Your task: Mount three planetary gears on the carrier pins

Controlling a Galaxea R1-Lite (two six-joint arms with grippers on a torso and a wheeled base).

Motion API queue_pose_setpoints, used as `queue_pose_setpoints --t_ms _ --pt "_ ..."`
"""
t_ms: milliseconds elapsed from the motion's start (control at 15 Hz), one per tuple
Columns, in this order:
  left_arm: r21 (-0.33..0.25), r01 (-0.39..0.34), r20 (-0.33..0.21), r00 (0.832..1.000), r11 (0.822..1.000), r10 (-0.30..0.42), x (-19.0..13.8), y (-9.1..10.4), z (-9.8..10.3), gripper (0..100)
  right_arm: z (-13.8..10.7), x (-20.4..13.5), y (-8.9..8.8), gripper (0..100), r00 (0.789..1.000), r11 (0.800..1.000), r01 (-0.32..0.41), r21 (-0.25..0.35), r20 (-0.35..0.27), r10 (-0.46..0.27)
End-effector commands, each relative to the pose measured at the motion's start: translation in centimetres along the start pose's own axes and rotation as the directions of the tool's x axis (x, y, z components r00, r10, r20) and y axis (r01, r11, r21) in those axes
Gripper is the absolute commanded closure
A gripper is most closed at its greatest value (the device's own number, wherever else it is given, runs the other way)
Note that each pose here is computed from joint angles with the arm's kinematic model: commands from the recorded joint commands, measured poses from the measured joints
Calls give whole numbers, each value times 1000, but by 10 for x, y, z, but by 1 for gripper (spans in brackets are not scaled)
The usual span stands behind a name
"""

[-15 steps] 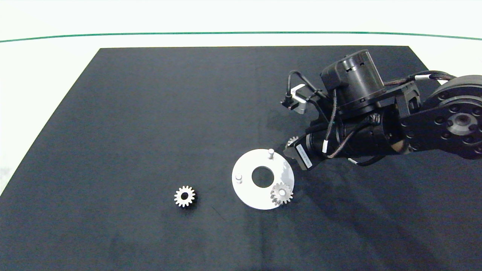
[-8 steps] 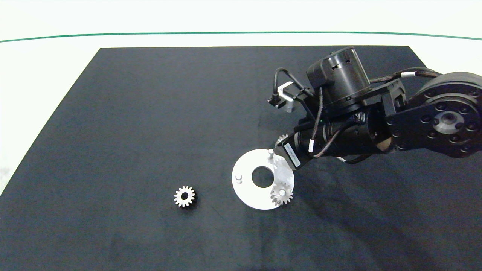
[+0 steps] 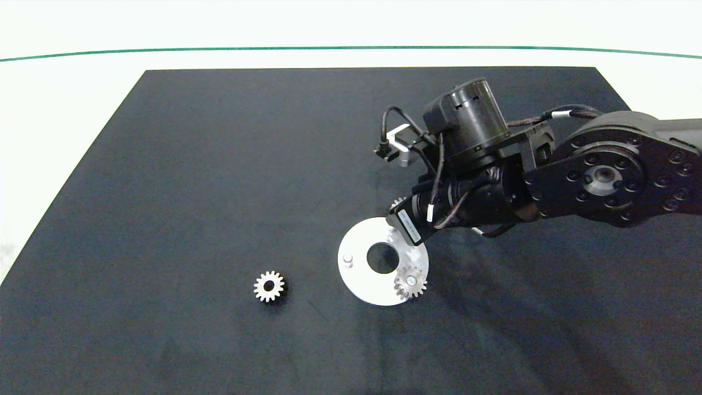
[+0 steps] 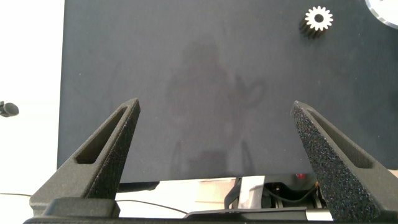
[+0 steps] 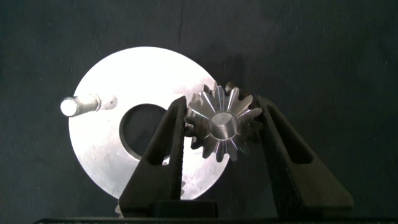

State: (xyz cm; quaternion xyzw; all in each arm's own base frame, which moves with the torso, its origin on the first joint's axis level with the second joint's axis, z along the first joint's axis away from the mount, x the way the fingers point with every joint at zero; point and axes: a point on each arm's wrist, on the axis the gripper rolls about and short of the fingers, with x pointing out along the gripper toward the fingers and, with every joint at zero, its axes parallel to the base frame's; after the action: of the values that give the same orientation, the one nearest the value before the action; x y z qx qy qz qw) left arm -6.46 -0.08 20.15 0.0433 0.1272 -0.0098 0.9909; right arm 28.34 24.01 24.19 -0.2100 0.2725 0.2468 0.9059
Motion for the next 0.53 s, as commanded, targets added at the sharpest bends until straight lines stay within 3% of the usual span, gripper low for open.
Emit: queue_pose_setpoints --t_ms 67,533 --pt "0 0 -7 1000 1000 0 0 0 0 0 -1 5 5 96 1000 1000 -7 -10 -10 7" --pt "0 0 -7 1000 1000 0 0 0 0 0 -2 10 6 96 1000 1000 -10 -13 -20 10"
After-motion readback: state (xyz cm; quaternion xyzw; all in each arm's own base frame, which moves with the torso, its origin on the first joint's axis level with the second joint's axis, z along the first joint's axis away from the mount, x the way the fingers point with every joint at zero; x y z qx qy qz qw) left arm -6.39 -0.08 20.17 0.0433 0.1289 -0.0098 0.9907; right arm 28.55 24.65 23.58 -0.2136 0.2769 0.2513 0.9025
